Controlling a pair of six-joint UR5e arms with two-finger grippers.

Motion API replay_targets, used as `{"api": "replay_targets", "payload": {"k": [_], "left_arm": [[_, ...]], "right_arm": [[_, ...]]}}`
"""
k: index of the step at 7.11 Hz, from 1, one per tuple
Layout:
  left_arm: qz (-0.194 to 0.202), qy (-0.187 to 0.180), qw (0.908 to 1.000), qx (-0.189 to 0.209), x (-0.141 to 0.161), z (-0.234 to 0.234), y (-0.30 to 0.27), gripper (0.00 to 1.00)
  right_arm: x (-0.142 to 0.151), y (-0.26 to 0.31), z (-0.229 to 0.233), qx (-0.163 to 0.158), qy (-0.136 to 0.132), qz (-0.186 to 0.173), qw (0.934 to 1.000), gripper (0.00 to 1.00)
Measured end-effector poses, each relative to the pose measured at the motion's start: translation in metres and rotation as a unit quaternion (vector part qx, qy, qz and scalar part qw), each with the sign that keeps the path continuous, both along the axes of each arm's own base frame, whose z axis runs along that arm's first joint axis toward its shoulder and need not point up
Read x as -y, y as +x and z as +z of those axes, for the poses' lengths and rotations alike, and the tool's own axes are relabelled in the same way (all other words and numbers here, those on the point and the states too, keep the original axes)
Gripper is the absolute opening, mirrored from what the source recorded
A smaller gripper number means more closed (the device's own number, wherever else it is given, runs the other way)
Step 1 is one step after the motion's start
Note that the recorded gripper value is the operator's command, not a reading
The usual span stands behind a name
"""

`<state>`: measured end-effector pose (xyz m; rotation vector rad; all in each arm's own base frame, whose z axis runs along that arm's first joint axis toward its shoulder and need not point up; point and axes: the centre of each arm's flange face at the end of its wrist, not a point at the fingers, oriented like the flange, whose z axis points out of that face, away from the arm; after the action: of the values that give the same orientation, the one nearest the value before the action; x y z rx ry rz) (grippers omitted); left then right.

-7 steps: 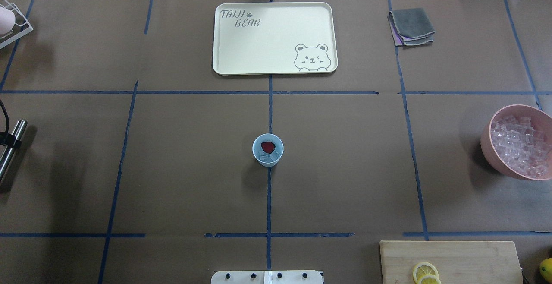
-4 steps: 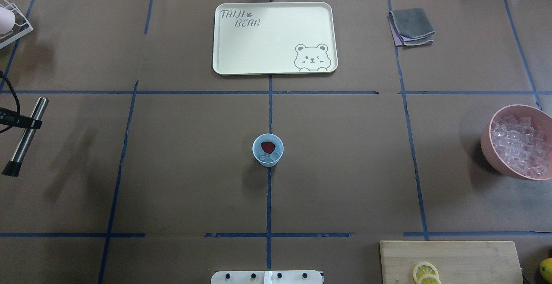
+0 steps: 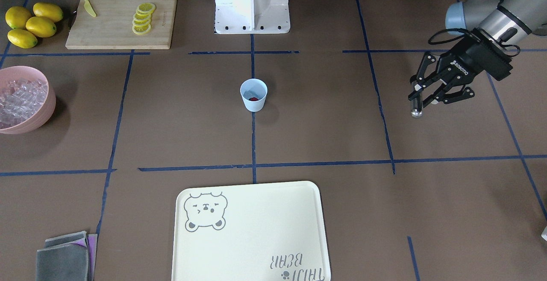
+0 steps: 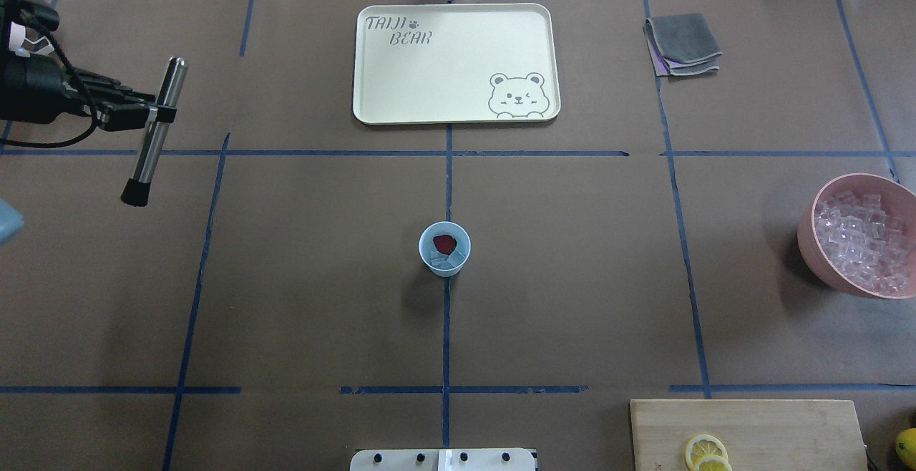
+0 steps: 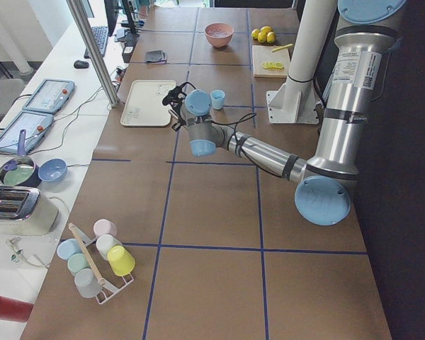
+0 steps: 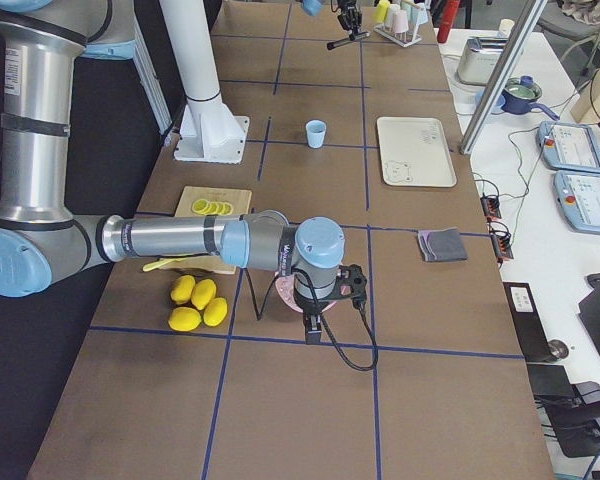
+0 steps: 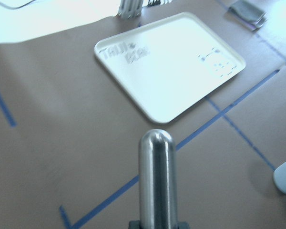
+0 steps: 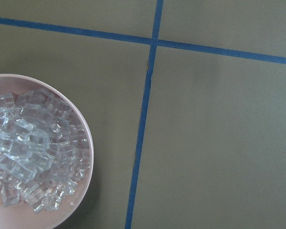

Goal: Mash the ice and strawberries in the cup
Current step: 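Carry the muddler with the left gripper over the cup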

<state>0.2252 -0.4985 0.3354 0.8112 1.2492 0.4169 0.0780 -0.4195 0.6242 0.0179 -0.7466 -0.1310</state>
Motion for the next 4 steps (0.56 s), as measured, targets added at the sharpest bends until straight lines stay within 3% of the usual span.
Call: {"api": "replay_targets", "payload": {"k": [2,4], "left_arm": [[0.002,0.080,0.9946,-0.065,-0.014,-0.083,0.081,0.00],[-0.034,0.178,0.9756,-0.123,-0.061,-0.113,0.163,0.02]], "right_arm": [[0.002,0.001,-0.003,0.000,0.002,0.002,1.0000,1.00],[0.005,0.002,-0.006,-0.001,0.004,0.005,1.0000,1.00]]}}
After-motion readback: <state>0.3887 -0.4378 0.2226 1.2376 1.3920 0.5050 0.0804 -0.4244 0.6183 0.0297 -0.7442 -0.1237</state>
